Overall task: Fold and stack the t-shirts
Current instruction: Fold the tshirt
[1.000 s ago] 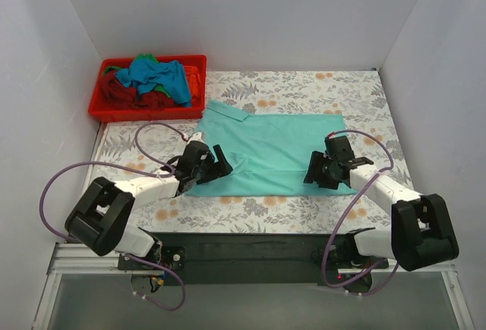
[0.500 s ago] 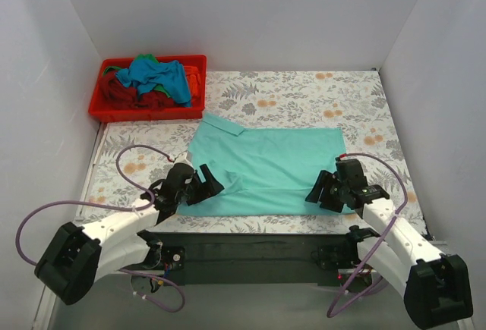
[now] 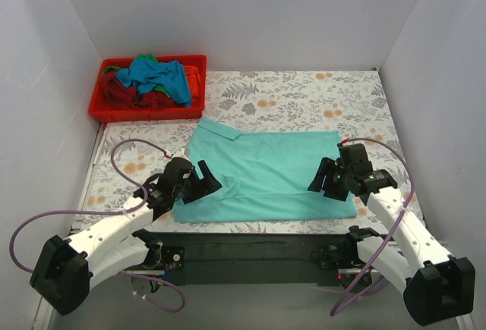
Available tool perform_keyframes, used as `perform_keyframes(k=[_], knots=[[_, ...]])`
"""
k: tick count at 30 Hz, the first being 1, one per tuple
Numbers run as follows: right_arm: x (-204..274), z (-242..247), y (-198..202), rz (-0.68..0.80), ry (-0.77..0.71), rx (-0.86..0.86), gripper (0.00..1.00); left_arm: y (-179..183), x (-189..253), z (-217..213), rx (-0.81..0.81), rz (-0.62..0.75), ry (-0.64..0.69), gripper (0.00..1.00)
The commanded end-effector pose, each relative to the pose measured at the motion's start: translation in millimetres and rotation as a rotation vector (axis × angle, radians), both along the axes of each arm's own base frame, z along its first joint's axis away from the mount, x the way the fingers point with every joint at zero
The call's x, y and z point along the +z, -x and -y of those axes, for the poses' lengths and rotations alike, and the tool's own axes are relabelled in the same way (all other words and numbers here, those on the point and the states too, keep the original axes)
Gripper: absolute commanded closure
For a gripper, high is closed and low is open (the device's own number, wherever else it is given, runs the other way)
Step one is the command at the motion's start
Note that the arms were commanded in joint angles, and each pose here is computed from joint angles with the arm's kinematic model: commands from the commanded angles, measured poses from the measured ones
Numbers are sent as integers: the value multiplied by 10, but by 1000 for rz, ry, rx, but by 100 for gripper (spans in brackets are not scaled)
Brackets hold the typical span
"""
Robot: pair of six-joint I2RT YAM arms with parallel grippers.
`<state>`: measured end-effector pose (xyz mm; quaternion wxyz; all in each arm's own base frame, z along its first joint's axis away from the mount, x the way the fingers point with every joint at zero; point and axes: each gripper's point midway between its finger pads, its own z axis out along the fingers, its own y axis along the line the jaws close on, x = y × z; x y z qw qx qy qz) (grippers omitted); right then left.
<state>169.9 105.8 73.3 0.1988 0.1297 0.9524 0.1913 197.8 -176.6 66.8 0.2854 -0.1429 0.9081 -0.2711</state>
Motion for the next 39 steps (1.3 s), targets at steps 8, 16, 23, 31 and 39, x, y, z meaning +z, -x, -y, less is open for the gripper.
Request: perform_keyframes(k=[8, 16, 23, 31, 39], knots=[[66, 17, -495, 55, 105, 66, 34, -424, 39, 274, -31, 17, -36, 24], [-384, 119, -311, -50, 154, 53, 35, -424, -212, 288, -48, -14, -64, 24], [-573, 218, -62, -120, 181, 30, 35, -159, -476, 87, -45, -60, -102, 24], [-567, 235, 54, -131, 170, 1, 35, 112, -580, -21, -52, -103, -80, 24], [-546, 223, 175, -149, 155, -5, 35, 221, -519, -49, -47, -100, -47, 25]])
